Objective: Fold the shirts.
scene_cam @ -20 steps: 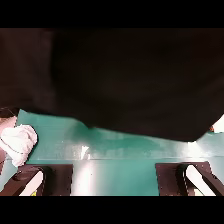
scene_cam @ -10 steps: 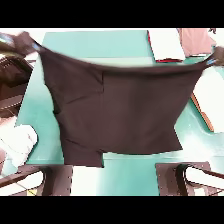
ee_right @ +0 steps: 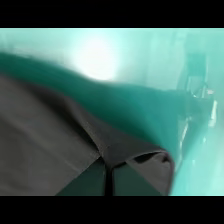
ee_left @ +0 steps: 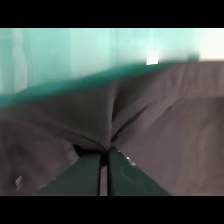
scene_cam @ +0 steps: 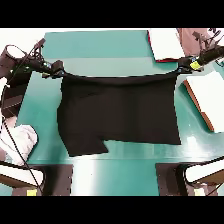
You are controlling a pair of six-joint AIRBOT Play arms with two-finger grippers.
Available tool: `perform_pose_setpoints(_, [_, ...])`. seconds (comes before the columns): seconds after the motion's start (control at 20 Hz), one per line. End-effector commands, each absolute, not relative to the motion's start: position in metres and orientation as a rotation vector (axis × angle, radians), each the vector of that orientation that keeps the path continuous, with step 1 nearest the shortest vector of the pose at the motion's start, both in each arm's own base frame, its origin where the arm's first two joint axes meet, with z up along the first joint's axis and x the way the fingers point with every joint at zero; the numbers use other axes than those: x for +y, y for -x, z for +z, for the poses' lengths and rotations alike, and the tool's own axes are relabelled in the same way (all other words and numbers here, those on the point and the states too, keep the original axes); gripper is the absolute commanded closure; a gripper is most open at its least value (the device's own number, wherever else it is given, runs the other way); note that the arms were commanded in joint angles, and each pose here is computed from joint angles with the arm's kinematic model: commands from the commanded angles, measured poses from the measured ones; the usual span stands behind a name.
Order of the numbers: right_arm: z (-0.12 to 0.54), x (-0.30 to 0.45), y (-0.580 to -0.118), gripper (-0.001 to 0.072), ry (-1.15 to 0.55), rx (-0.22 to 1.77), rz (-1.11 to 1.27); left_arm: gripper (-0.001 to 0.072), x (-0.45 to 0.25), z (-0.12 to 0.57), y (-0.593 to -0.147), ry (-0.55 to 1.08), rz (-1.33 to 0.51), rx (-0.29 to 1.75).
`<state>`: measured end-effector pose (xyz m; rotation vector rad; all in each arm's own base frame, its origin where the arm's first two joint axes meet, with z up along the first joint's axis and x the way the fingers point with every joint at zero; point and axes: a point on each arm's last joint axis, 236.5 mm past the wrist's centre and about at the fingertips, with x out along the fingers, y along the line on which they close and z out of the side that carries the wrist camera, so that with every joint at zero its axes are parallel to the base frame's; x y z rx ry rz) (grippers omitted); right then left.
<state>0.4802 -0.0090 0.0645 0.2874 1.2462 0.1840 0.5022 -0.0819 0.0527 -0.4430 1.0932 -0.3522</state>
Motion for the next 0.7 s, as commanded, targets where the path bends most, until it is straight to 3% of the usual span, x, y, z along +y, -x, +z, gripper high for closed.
perform_pose_setpoints(0.0, [0.053,-0.031,-0.456,0.0691,-0.249,1.328,0.149,0.068,-0.058,0.015,-0.466,0.298,-0.325,1.282])
perform_pose_setpoints(0.45, [-0.025,-0.019,-0.39,0.0688,-0.296,1.468,0.123,0.0674,-0.052,-0.03,-0.426,0.294,-0.291,1.449])
perform_pose_setpoints(0.5, [-0.028,-0.019,-0.388,0.0626,-0.299,1.468,0.12,0.041,-0.052,-0.034,-0.424,0.308,-0.279,1.457])
perform_pose_setpoints(0.55, [-0.029,-0.018,-0.388,0.0365,-0.301,1.466,0.12,0.0163,-0.052,-0.035,-0.424,0.32,-0.268,1.46])
perform_pose_setpoints(0.6, [-0.026,-0.018,-0.388,0.0258,-0.305,1.464,0.123,0.0151,-0.051,-0.033,-0.423,0.331,-0.257,1.462])
perform_pose_setpoints(0.65, [-0.021,-0.02,-0.387,0.026,-0.313,1.467,0.118,0.0151,-0.051,-0.03,-0.42,0.325,-0.261,1.466])
